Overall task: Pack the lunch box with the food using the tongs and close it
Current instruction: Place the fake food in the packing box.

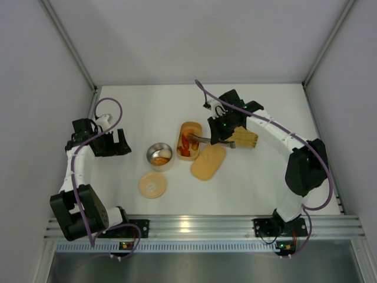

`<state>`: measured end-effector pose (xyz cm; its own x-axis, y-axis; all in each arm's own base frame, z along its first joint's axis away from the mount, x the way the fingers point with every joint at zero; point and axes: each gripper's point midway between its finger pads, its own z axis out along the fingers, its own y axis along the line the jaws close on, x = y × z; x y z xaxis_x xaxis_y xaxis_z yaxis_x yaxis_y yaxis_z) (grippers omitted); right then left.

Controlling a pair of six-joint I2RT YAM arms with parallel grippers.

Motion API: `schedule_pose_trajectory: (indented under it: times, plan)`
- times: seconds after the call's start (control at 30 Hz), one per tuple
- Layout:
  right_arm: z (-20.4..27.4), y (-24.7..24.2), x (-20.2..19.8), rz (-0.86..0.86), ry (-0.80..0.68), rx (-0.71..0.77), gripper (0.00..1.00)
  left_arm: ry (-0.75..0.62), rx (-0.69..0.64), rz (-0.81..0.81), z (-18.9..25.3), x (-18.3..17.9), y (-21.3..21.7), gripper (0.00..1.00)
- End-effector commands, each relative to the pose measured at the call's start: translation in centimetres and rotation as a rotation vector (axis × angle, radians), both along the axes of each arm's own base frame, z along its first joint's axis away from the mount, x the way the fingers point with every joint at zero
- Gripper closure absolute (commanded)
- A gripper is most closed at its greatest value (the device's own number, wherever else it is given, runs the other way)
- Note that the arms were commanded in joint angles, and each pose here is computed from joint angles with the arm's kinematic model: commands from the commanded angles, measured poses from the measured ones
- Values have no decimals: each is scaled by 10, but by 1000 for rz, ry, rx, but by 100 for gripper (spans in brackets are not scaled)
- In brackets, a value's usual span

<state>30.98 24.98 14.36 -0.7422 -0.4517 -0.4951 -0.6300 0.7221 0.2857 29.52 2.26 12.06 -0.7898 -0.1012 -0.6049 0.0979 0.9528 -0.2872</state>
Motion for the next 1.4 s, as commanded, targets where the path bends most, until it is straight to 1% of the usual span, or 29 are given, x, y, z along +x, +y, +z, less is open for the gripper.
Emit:
schedule_pose_trajectory:
  times: [0.0,0.17,0.3,0.4,0.47,0.5,0.53,0.63,0.7,0.83,0.9,0.97,1.0,1.13,1.27,1.37]
  plan:
    - [21,1,11,-18,-34,30,89,-35,18,-9,3,7,4,2]
    - [32,-5,16,-38,-73,28,83,-38,16,-9,3,7,4,2]
    - [39,-8,17,-49,-97,29,82,-40,17,-7,4,7,5,2]
    - [37,-9,16,-49,-94,25,84,-40,18,-8,4,7,5,2]
    - [35,-9,16,-48,-86,23,78,-39,18,-9,3,7,5,2]
    - [34,-9,15,-44,-84,22,74,-40,18,-8,4,7,5,2]
    - [34,-9,15,-45,-82,25,65,-40,18,-8,4,7,5,2]
    - [35,-7,16,-42,-87,31,52,-38,19,-8,3,7,5,2]
    - [39,-7,16,-42,-94,37,49,-39,20,-6,3,7,5,2]
    - [51,-5,15,-30,-114,56,50,-36,17,-7,3,7,5,2]
    - [65,-5,15,-27,-144,76,52,-37,17,-10,3,7,4,2]
    - [81,-4,14,-24,-183,101,56,-39,18,-8,3,8,5,2]
    - [86,-5,13,-24,-194,107,60,-41,17,-11,4,8,4,2]
    - [113,-9,9,-27,-263,139,65,-51,21,-9,7,7,4,2]
    - [130,-21,5,-44,-308,142,68,-53,24,-8,9,6,5,2]
    - [134,-43,9,-88,-329,122,68,-62,37,-10,11,6,6,2]
